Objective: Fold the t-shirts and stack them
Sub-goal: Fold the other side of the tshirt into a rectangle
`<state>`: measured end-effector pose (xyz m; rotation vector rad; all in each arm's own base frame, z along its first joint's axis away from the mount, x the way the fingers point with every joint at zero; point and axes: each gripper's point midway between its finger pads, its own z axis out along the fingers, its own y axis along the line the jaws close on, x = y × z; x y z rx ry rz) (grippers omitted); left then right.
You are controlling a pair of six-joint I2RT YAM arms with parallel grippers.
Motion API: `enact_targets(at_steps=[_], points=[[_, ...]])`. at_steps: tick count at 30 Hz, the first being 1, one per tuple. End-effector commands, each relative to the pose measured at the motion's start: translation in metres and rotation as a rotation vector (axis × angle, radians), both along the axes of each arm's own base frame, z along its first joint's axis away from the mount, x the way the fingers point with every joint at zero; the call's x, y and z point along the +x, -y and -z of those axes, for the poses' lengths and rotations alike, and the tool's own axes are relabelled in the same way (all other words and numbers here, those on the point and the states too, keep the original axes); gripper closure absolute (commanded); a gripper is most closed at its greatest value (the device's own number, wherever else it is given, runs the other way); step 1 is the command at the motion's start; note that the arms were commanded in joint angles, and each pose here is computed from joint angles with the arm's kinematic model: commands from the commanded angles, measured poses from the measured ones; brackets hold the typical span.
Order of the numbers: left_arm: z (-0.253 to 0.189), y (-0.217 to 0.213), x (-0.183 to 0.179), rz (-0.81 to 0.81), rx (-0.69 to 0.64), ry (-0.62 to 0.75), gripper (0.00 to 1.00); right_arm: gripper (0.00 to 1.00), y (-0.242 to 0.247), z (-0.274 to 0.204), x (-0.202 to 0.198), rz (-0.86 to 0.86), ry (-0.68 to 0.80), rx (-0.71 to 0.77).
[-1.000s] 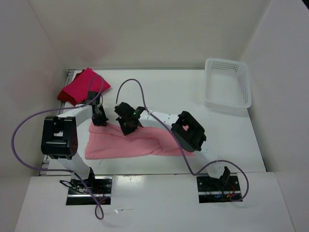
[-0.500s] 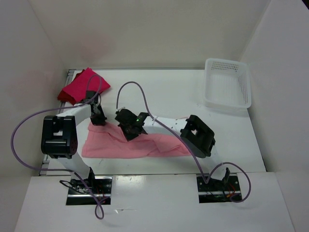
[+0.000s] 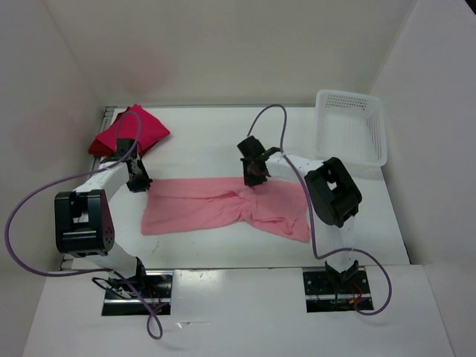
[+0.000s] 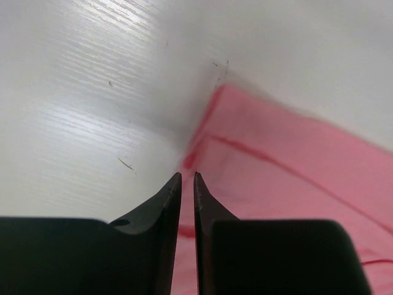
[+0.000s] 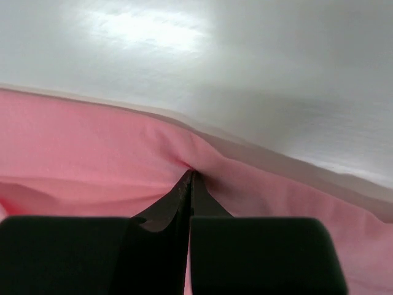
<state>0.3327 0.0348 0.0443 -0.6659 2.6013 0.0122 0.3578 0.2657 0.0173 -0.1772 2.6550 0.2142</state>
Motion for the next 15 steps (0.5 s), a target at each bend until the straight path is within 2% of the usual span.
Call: enact_targets(at_steps=[1, 4, 10, 15], points=[[-0.009, 0.005, -0.007, 0.028, -0.017, 0.004, 0.79, 1.00, 0.037, -0.019, 0.025, 0.097, 0.063, -0.014], [-0.014, 0.010, -0.012, 0.038, -0.037, 0.012, 0.78, 1.00, 0.034, -0.044, 0.032, 0.081, 0.102, 0.027], [-0.043, 0.020, 0.009, 0.044, -0.099, 0.116, 0.77, 0.86, -0.025, -0.097, 0.011, -0.072, 0.121, 0.178], [-0.047, 0.032, 0.024, 0.048, -0.168, 0.158, 0.77, 0.79, -0.057, -0.078, -0.017, -0.166, 0.045, 0.219]])
